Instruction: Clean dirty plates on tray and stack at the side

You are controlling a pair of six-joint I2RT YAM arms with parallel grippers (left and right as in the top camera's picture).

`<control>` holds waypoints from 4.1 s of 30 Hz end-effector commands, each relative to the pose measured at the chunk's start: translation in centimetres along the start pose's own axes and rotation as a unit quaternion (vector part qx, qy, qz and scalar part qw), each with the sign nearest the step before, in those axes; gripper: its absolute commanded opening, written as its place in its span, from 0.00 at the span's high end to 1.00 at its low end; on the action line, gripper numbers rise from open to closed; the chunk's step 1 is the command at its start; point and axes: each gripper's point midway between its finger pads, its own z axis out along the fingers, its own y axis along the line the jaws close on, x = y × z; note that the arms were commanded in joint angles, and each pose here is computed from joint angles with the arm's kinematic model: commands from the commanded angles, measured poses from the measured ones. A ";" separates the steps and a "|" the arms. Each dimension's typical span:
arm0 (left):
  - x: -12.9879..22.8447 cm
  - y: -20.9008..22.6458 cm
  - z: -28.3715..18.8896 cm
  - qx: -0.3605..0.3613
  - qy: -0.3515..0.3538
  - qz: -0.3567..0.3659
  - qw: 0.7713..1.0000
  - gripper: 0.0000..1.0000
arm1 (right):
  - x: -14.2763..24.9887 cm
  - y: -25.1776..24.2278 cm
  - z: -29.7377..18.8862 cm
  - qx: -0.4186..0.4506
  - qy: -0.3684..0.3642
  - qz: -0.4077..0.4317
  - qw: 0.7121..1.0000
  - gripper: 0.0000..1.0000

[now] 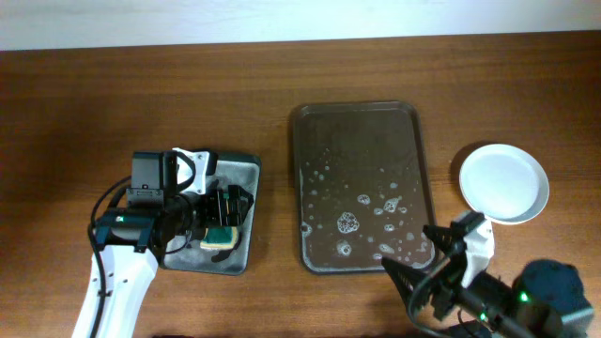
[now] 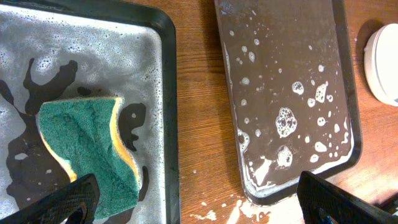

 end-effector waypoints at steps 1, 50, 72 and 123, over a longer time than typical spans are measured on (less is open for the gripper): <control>-0.6 -0.3 -0.4 0.006 -0.010 0.003 1.000 0.01 | -0.1 -0.3 -0.2 0.010 -0.006 -0.014 1.000 0.01; -1.0 0.3 -5.1 -0.059 -0.109 0.039 0.991 0.01 | 6.3 -15.1 6.0 0.249 -0.169 -0.197 0.933 0.01; 1.0 2.4 -7.6 -0.073 -0.534 0.178 0.824 0.00 | 6.3 -15.1 6.0 0.249 -0.169 -0.197 0.933 0.01; 2.7 4.3 -4.4 -0.089 -0.465 0.155 0.867 0.01 | 6.3 -15.1 6.0 0.249 -0.169 -0.197 0.933 0.01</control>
